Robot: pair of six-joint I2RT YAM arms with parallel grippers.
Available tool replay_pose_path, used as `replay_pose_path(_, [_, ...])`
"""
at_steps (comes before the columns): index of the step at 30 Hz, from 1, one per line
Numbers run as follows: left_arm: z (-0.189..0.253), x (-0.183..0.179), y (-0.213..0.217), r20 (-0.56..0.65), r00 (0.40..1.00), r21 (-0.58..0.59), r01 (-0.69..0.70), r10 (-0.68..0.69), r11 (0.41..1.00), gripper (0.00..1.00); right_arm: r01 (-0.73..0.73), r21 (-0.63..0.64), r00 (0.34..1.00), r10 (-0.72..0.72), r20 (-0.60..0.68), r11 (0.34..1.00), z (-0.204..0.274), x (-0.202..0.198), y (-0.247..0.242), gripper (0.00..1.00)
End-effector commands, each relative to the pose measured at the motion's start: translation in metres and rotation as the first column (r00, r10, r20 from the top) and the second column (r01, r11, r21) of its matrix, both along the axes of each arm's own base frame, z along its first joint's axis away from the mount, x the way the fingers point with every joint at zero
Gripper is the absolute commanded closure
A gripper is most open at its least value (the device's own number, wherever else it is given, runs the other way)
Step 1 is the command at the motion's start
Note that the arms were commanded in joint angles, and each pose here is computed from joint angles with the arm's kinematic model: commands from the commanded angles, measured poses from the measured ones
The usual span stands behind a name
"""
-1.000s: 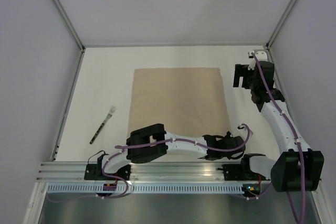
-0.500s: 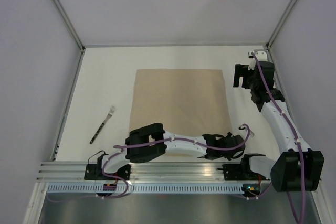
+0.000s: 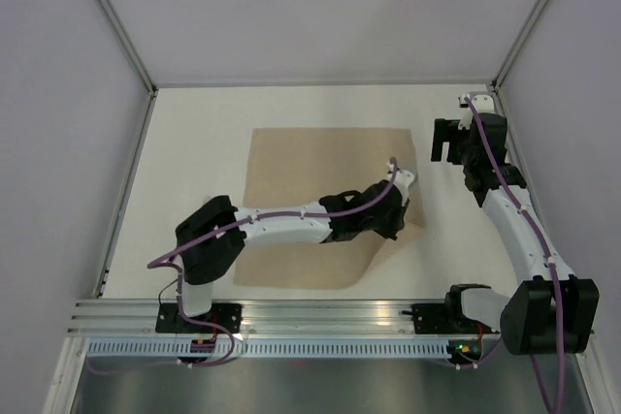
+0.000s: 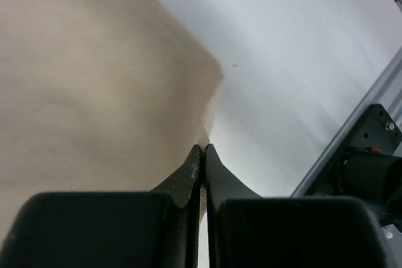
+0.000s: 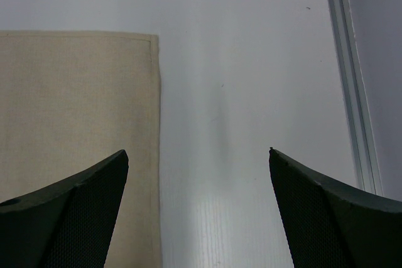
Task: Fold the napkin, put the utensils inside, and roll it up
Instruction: Fold the napkin
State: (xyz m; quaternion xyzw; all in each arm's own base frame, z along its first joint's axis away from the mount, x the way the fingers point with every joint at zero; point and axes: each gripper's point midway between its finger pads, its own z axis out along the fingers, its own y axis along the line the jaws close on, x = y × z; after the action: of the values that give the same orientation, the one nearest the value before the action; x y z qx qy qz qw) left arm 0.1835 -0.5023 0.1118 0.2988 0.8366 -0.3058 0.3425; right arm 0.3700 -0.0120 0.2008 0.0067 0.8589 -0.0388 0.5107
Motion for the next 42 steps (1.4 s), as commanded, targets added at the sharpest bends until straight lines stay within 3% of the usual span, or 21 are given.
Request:
replay_pose_path(1, [0.024, 0.037, 0.031, -0.107, 0.988, -0.105, -0.119, 0.108, 0.987, 0.98, 0.018, -0.018, 0.998, -0.017, 0.053, 1.0, 0.022, 0.002, -0.005, 0.02])
replay_pose_path(8, [0.024, 0.114, 0.112, -0.199, 0.939, -0.122, -0.307, 0.28, 0.944, 0.98, 0.018, -0.017, 0.998, -0.017, 0.067, 1.0, 0.026, 0.001, -0.005, 0.02])
replay_pose_path(23, [0.044, 0.219, 0.228, -0.219, 0.836, -0.083, -0.53, 0.503, 0.844, 0.98, 0.002, -0.013, 0.997, -0.001, 0.074, 1.0, 0.028, -0.001, -0.002, 0.02])
replay_pose_path(32, [0.038, 0.257, 0.279, -0.234, 0.782, -0.041, -0.602, 0.578, 0.798, 0.98, -0.005, -0.013, 0.997, 0.006, 0.077, 1.0, 0.028, -0.002, -0.001, 0.02])
replay_pose_path(42, [0.024, 0.277, 0.297, -0.258, 0.763, -0.007, -0.615, 0.593, 0.788, 0.98, -0.013, -0.013, 0.997, 0.014, 0.077, 1.0, 0.028, -0.001, 0.0, 0.02])
